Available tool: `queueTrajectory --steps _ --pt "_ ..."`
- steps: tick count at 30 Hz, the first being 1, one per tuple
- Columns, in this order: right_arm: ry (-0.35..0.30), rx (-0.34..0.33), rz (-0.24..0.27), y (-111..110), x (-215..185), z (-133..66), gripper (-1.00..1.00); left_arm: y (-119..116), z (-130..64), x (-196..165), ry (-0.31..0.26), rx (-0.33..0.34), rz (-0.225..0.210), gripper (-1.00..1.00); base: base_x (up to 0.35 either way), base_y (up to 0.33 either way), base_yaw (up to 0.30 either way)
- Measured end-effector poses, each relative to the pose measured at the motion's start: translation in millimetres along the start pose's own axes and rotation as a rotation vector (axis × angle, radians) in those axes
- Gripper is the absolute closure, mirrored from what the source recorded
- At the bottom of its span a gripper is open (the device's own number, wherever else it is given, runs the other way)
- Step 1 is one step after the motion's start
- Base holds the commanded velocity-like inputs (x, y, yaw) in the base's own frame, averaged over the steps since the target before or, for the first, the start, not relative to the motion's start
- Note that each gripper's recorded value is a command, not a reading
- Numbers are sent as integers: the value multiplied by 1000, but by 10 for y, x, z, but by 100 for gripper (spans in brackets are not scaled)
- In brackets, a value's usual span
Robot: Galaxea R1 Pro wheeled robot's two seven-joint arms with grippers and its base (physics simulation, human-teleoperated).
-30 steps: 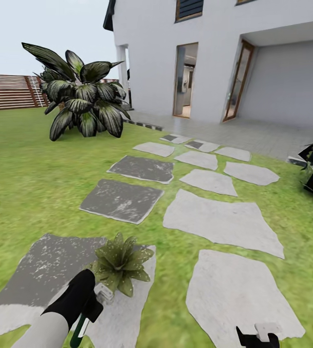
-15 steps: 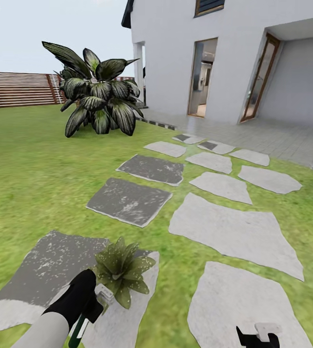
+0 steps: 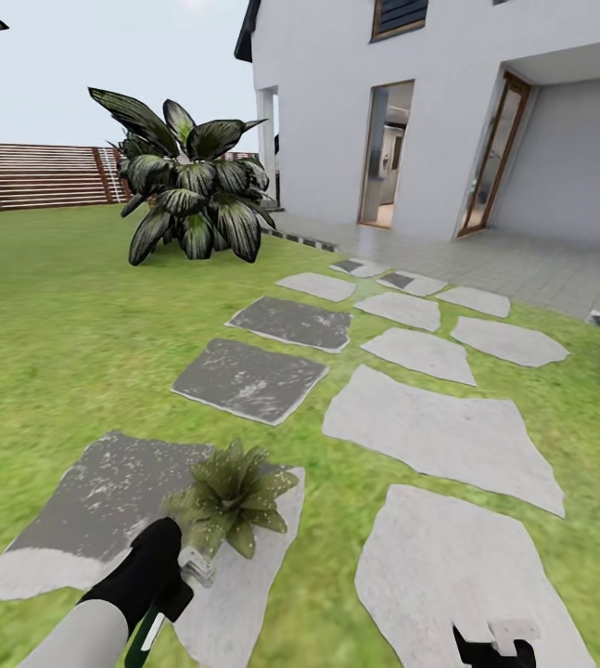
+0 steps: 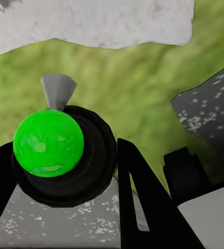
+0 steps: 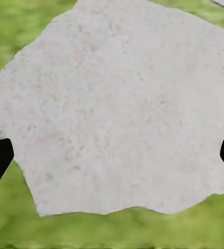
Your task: Pick up the pesticide atomizer in the garden and spray insectifuge to fully cover both potted plants in the garden.
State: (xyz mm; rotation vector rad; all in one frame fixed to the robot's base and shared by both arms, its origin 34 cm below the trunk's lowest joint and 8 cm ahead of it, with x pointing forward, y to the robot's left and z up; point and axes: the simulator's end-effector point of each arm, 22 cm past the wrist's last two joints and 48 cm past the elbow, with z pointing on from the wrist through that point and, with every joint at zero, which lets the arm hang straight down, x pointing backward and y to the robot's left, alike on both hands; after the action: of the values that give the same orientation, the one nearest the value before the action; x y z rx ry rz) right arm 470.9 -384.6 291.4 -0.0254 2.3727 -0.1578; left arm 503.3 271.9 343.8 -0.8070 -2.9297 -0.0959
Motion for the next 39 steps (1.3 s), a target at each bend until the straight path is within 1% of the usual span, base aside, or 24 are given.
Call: queueTrajectory --steps 13,17,19,20,21,22,24,25,26,27,28,29,30,31,32,33,35,37,38,39 --pt "-1 1 1 -3 -2 0 -100 -31 15 7 -1 5 3 100 -296 73 0" --pt "-1 0 0 -1 -3 0 -100 -72 9 -57 -27 15 17 100 -311 103 0" --pt "-1 0 1 2 -3 0 -100 -93 2 -156 -71 22 46 100 -301 99 0" --pt "-1 -1 1 6 -3 0 -100 -122 2 -240 -113 32 78 100 -218 65 0" --pt "-1 -1 1 10 -5 0 -100 -147 -3 -302 -144 39 100 100 -112 33 0" --pt "-2 -3 0 18 -7 0 -100 -195 -18 -394 -190 57 122 100 -71 21 0" --pt "-4 -5 -4 10 -24 3 -100 -272 -47 -516 -256 90 135 100 -28 8 0" --pt "-9 -7 -11 -1 -50 8 -100 -314 -75 -598 -300 108 145 100 -10 3 0" --pt "-25 -11 -31 -13 -131 22 -100 -350 -110 -692 -351 121 165 100 -5 1 0" --pt "-51 -30 -71 8 -271 44 -100 -376 -149 -783 -403 127 194 100 -3 1 0" --pt "-71 -60 -111 79 -379 60 -100 -390 -166 -829 -435 128 217 100 -2 0 0" --pt "-99 -130 -180 266 -529 75 -100 -419 -164 -862 -472 133 252 100 -1 0 0" --pt "-115 -185 -229 417 -613 75 -100 -457 -143 -862 -491 140 275 100 0 0 0" --pt "-135 -258 -292 629 -708 61 -100 -530 -98 -847 -512 155 307 100 0 0 0" --pt "-145 -300 -328 752 -755 47 -100 -582 -68 -834 -525 166 328 100 0 0 0" --pt "-159 -359 -376 931 -817 19 -100 -660 -22 -809 -544 182 360 100 0 0 0" --pt "-164 -413 -405 1068 -857 -9 -100 -712 5 -791 -558 193 384 100 0 0 0" --pt "-166 -463 -418 1175 -885 -38 -100 -726 16 -780 -560 195 394 100 0 0 0" --pt "-162 -512 -427 1269 -882 -74 -100 -738 21 -772 -558 197 403 100 0 0 0" --pt "-157 -545 -431 1328 -868 -103 -100 -754 23 -764 -557 203 409 100 0 0 0"
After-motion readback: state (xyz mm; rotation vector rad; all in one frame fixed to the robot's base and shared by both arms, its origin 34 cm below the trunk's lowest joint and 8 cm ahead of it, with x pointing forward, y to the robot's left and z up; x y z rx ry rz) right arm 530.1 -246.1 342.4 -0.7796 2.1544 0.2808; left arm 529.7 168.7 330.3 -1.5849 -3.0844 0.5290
